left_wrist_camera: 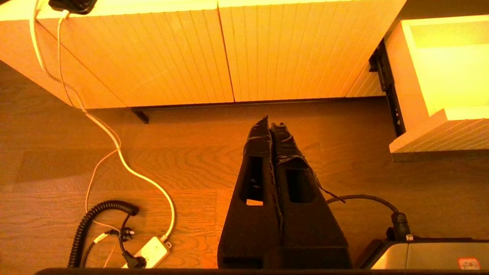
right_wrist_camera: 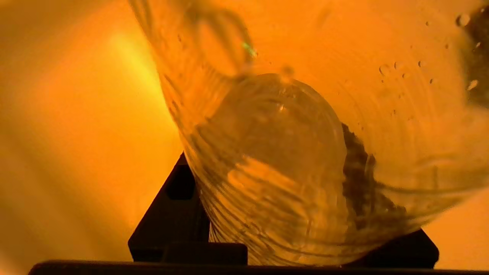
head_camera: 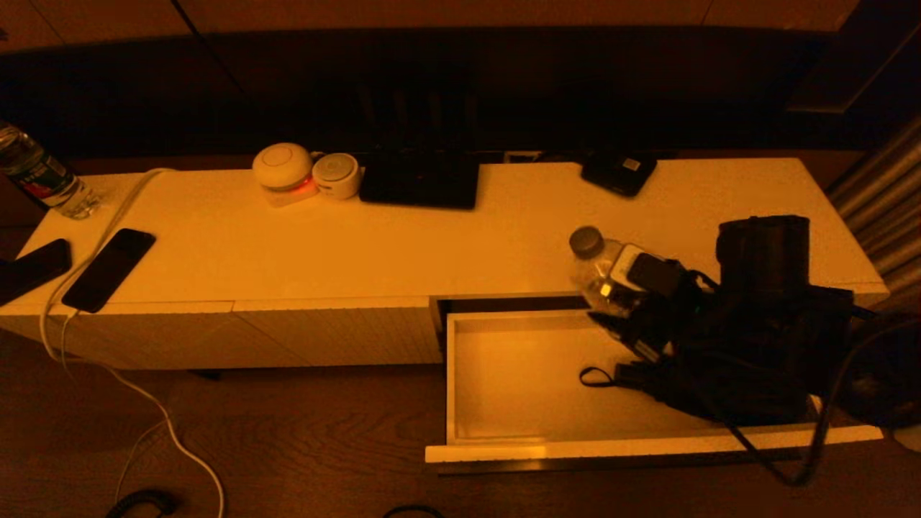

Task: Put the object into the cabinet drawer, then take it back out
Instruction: Put the mineral water in the drawer

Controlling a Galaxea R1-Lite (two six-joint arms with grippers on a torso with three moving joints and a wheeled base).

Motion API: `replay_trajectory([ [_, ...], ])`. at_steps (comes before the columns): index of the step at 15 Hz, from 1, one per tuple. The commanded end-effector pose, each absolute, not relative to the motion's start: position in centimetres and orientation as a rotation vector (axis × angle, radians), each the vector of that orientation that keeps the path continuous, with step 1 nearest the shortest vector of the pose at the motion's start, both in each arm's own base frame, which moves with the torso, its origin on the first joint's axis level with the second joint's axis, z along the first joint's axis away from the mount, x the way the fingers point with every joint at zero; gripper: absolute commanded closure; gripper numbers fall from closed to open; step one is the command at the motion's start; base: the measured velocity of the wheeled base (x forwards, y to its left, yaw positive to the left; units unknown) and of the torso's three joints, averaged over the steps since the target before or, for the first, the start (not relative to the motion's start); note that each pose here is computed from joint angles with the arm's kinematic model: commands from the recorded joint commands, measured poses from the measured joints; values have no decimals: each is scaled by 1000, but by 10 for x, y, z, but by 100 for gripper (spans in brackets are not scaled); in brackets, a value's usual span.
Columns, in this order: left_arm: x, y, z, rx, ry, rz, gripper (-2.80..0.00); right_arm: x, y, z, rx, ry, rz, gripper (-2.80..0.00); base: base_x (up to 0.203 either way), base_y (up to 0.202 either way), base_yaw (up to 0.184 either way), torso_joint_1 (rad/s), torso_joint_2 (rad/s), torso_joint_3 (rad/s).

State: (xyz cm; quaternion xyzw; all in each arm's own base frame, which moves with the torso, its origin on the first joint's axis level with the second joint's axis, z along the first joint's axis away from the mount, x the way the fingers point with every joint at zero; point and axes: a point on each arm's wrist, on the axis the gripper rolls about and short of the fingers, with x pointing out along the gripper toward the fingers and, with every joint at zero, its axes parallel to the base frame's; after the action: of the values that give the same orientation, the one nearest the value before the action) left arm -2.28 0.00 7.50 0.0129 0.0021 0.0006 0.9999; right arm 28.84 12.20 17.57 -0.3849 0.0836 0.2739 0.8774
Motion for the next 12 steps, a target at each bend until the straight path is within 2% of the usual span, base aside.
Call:
replay_trajectory([
  [1,-23,0,75,26,5,1,0,266,111,186,-877,166,581,0,0,0,0,0,0,0],
  [8,-23,0,75,26,5,1,0,247,103,141,-1254,285,771,0,0,0,0,0,0,0],
  [12,-23,0,75,26,5,1,0,257,102,129,-1299,345,816,0,0,0,0,0,0,0],
])
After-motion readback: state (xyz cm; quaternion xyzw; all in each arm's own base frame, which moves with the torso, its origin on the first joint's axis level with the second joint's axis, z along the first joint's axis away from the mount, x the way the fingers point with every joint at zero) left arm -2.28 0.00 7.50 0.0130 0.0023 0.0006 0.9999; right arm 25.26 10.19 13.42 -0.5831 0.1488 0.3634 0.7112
